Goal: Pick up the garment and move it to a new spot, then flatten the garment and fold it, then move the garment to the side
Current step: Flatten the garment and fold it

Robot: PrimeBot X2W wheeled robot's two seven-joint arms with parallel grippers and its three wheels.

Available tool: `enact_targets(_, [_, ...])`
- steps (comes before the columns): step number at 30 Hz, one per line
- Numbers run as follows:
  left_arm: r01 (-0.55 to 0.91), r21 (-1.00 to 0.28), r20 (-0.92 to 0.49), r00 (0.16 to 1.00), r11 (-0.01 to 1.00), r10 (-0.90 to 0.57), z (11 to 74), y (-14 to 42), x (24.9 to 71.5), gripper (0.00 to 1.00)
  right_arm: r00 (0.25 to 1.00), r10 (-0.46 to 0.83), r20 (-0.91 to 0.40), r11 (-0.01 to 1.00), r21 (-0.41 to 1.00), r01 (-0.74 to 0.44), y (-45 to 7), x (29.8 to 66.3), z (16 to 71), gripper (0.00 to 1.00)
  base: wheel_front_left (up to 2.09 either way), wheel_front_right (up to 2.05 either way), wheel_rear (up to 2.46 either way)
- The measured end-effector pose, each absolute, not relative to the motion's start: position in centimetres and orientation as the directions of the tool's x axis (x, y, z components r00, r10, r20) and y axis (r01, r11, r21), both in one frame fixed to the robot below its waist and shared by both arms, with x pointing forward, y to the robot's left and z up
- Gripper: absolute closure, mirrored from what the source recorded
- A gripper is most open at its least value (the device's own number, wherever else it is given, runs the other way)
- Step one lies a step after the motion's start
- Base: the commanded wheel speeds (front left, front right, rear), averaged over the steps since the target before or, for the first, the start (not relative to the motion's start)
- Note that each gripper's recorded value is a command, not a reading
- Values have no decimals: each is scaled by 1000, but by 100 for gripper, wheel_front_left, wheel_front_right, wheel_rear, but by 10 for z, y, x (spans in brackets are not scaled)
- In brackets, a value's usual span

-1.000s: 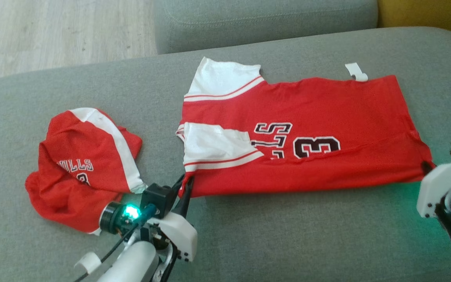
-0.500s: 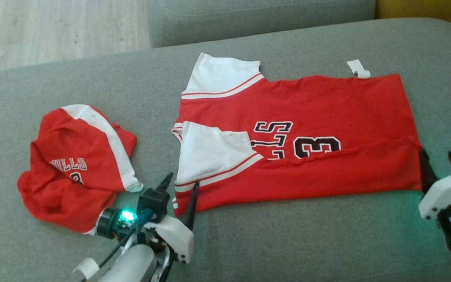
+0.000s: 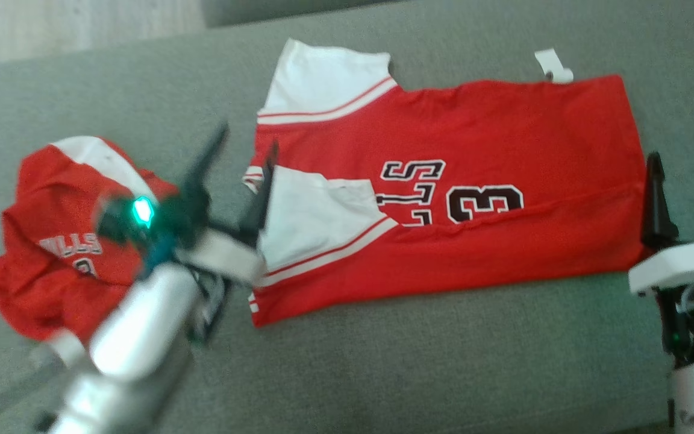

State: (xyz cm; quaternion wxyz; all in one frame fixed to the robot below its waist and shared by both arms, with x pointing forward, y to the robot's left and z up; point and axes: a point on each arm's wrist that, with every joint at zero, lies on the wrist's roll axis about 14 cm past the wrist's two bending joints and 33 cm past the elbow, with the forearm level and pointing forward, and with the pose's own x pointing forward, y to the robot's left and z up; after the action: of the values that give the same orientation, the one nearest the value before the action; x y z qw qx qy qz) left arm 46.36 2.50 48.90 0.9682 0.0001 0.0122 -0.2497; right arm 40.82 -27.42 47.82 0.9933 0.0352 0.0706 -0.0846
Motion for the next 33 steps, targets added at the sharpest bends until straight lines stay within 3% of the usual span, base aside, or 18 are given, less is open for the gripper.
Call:
enact_targets(4, [569,110,-35,821,815,-569,514,17,518,0,980,-148,-131,987,41,154,-269,428,481,0,0,0,0])
enact_targets(10, [646,179,-289,756,743,-587,484,13,573,0,987,-125,-98,992,12,127,-265,456,489,0,0,0,0])
enact_targets(19, [703,100,-563,623,704,-543,408,-3,596,0,985,-140,-104,990,-26,138,-273,463,482,0,0,0,0])
enact_targets(33, [681,-23,-664,537,732,-520,357,-13,626,0,974,-179,-137,982,-80,170,-289,457,467,0,0,0,0])
